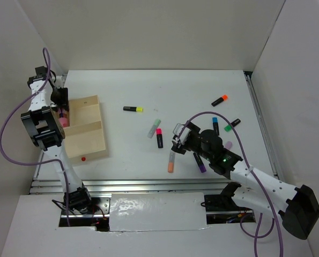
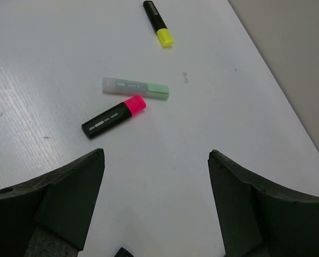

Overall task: Sort the stationery into containers
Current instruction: Place the stationery into the container

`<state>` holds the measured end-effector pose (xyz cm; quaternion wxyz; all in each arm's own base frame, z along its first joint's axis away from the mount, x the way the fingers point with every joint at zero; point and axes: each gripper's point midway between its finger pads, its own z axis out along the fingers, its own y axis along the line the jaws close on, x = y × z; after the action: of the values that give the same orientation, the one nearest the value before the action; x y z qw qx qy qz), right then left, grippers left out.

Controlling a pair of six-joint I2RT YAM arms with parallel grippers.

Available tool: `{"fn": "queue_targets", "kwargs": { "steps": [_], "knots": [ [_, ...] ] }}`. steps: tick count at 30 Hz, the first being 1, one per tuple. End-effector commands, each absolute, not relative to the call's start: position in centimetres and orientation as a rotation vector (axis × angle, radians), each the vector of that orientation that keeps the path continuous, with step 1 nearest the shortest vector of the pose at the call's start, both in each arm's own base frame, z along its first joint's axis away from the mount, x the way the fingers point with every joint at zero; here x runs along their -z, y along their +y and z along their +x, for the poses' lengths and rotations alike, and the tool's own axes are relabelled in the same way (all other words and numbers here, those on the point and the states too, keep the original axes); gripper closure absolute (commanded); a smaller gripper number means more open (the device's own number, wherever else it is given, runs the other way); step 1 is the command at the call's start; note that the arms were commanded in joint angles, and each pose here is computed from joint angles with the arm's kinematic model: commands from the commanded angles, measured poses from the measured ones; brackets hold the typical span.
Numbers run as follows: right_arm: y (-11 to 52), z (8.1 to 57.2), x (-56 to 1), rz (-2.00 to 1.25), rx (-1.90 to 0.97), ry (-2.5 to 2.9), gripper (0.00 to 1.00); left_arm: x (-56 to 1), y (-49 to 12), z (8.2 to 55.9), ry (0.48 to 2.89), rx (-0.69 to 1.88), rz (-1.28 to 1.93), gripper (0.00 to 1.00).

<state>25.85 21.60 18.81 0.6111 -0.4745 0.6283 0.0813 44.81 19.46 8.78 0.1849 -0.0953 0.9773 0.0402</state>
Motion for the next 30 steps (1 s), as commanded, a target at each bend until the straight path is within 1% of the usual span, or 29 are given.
{"fn": "queue_targets", "kwargs": {
  "steps": [1,5,6,9,13,17,20,21,23,25,26,27,30],
  "knots": [
    [21.7,26.0,-19.1,-1.071,-0.2,1.441,0.16,-9.7,19.5,47.0,2.707,-0.123,-0.217,0.5],
    [21.4,26.1,-19.1,-1.063,-0.194,1.451,0.16,-8.7,18.4,48.5,2.716,-0.127,-0.144,0.47],
    [21.4,26.1,-19.0,-1.068,-0.194,1.453,0.16,-8.1,18.9,48.6,2.728,-0.172,-0.147,0.47],
    [21.1,26.3,-18.8,-1.064,-0.189,1.465,0.16,-7.8,18.9,49.4,2.72,-0.202,-0.125,0.47],
    [21.0,26.3,-18.7,-1.06,-0.192,1.472,0.16,-8.1,18.7,50.6,2.693,-0.243,-0.08,0.47],
    [21.1,26.3,-18.7,-1.064,-0.193,1.469,0.15,-8.5,18.6,50.8,2.681,-0.25,-0.073,0.46],
    [21.2,26.4,-18.9,-1.062,-0.195,1.467,0.15,-9.1,18.4,50.4,2.678,-0.252,-0.063,0.35],
    [21.3,26.3,-18.8,-1.067,-0.196,1.467,0.15,-9.1,18.3,50.2,2.684,-0.248,-0.062,0.27],
    [21.3,26.3,-18.8,-1.069,-0.197,1.468,0.15,-9.6,18.4,49.9,2.678,-0.244,-0.062,0.21],
    [21.4,26.3,-19.0,-1.067,-0.199,1.462,0.15,-9.8,18.5,49.6,2.68,-0.242,-0.063,0.19],
    [21.4,26.4,-19.0,-1.066,-0.198,1.462,0.15,-10.2,18.6,49.6,2.674,-0.24,-0.061,0.15],
    [21.4,26.4,-19.1,-1.069,-0.197,1.46,0.15,-10.3,18.4,49.5,2.675,-0.235,-0.058,0.14],
    [21.4,26.4,-19.2,-1.07,-0.196,1.459,0.15,-11.7,18.3,49.5,2.642,-0.228,-0.057,0.17]
  ]
}}
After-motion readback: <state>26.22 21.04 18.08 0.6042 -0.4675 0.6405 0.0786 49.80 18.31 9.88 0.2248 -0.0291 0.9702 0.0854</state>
